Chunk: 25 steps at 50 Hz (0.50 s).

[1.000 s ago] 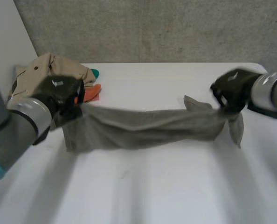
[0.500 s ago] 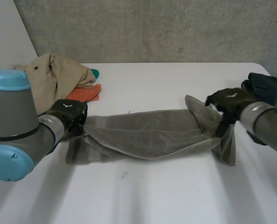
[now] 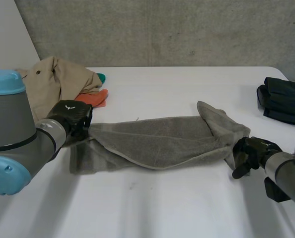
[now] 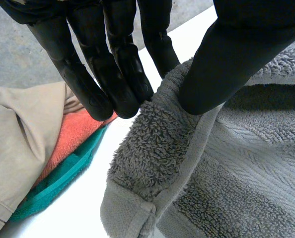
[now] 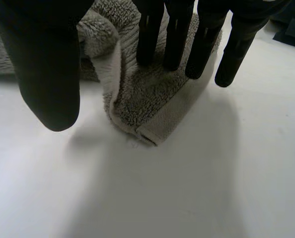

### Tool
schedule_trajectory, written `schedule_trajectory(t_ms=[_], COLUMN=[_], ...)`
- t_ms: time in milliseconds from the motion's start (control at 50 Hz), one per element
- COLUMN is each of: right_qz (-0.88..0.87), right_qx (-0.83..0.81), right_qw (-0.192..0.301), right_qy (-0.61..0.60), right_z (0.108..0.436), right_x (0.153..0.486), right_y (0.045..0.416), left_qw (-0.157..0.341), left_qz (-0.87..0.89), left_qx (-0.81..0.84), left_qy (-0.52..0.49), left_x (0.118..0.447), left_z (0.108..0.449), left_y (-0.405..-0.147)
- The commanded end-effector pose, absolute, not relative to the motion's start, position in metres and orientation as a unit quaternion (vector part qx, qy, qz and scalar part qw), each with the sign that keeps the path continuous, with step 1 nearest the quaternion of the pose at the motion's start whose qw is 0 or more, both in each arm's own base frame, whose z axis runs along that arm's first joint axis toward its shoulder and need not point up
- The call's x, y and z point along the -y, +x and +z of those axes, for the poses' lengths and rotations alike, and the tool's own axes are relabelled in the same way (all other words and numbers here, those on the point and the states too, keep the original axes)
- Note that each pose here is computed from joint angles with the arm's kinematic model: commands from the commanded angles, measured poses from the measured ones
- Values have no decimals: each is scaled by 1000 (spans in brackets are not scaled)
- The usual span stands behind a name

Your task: Fold the laundry.

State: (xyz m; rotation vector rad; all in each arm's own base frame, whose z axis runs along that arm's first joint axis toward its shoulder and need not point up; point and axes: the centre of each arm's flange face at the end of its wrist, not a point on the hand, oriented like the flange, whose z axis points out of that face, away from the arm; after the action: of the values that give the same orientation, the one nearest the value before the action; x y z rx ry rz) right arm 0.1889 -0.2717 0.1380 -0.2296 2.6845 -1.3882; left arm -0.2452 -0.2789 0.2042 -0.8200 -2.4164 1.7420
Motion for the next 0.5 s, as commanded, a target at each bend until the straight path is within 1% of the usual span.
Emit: schedule_trajectory(t_ms=[20,200,360,440,500], right_qz=[-480,-494,-537,-558,-579], right_qx=[-873,-864,-841,-828,-813], right_qw=[40,43,14,1,-11], right_qy=[-73,-88,-66,-53,-59], right_z=[131,124,133,147,170], right_x=[283,289,305,314,323], right_y=[199,216,213,202,188], left_qw=[28,29,29,29,30], left_qz=[565,563,567,573,579], left_qx=[781,783,780,778,775], left_qy=[-265,-265,-262,-256,-250], left_x=[278,276,274,272,270], left_z=[206,205,210,215,223], left_y=[-244,-242,-240,-237,-234])
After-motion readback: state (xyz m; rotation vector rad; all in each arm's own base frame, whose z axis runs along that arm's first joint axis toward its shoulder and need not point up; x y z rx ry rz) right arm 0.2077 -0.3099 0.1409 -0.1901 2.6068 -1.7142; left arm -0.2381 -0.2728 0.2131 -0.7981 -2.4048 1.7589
